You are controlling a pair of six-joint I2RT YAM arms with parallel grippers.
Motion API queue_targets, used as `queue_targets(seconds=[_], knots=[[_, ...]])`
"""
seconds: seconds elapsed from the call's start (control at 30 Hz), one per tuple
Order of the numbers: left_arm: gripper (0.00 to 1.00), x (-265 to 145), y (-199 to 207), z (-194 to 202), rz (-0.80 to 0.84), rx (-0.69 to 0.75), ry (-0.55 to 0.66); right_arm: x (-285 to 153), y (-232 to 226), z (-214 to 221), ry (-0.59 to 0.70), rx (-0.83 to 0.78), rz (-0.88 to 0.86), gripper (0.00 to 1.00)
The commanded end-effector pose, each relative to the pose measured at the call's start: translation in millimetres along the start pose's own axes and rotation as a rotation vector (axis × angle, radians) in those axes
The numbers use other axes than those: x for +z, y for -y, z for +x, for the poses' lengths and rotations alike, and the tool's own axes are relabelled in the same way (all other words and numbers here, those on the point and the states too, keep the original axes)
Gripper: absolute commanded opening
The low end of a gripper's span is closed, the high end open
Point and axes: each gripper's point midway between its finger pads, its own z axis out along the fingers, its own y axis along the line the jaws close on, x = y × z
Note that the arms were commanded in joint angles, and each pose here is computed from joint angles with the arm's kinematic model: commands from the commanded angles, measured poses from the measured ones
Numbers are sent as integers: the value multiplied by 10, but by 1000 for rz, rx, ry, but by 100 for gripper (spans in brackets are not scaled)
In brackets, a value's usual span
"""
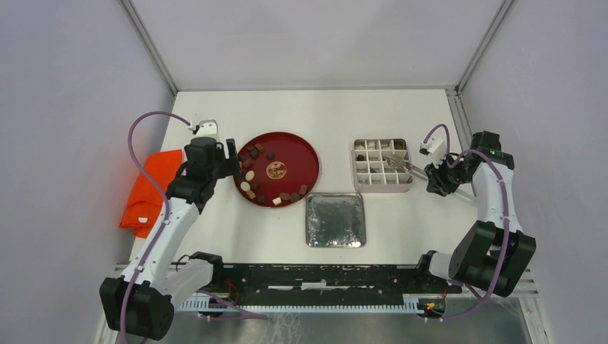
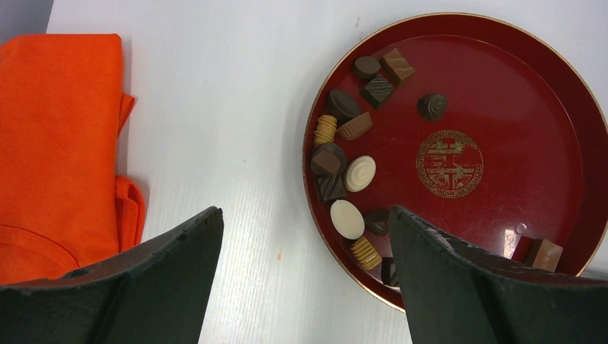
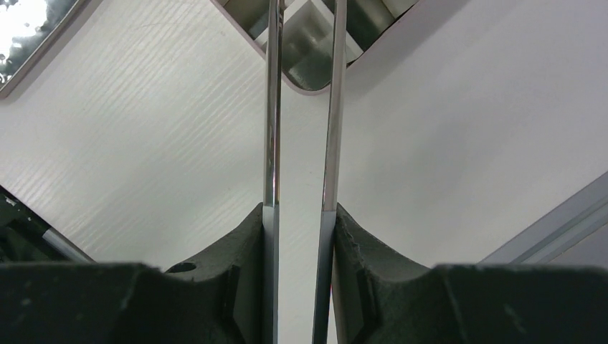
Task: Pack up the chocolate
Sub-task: Place the fake chocolate in the packing box.
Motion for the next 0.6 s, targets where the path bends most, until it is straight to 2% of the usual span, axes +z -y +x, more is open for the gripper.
queue_targets(seconds=[0.0,0.3,0.57], knots=[[91,8,25,-122,21,21,42,-29,-46,-44,32,-42,-12,4],[91,4,21,-121,21,22,43,45,31,-13,24,-18,-11,14],[91,8,20,-118,20,22,41,80,23,28,12,-12,-22,19]])
